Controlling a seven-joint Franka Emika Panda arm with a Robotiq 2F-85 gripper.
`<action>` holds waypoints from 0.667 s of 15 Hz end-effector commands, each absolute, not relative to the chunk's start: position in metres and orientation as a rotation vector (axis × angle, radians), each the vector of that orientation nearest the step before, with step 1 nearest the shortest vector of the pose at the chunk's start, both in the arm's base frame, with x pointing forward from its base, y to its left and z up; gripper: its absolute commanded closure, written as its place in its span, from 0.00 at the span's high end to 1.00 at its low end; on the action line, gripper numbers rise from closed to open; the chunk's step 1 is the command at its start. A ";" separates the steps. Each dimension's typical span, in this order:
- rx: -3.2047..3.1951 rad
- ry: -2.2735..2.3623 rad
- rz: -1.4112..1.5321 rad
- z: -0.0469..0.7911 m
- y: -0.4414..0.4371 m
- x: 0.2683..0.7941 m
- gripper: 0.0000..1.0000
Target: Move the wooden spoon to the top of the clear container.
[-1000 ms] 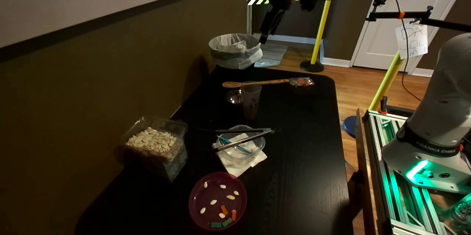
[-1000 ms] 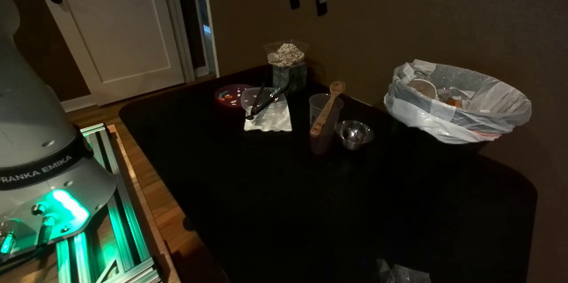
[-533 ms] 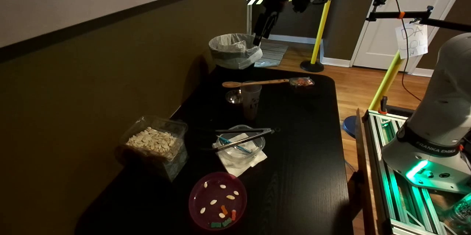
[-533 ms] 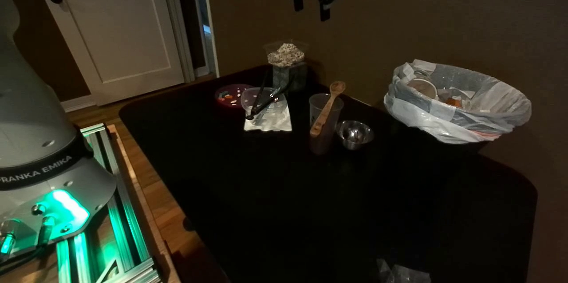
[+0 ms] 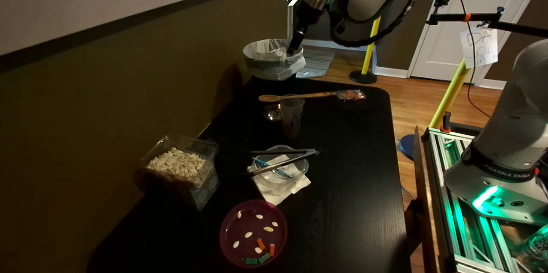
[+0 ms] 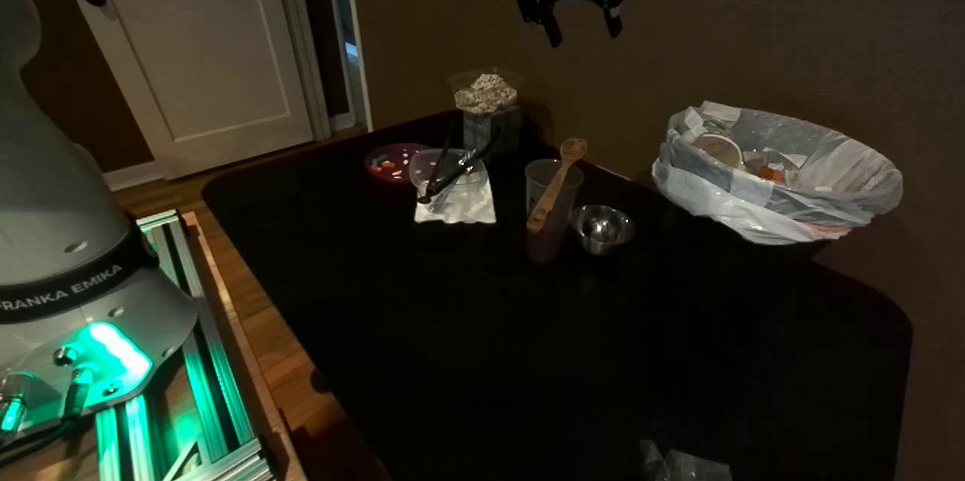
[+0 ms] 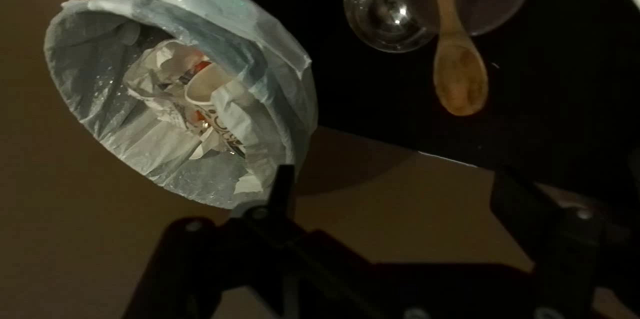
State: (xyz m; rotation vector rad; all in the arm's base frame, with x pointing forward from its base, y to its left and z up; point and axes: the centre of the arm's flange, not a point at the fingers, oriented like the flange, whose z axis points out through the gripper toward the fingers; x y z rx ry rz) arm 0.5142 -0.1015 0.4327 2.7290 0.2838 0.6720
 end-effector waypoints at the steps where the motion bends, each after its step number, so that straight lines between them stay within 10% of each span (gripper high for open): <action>1: 2.703 0.308 0.661 0.426 -0.106 0.517 1.00; 10: 2.875 0.603 0.306 0.346 -0.094 0.539 1.00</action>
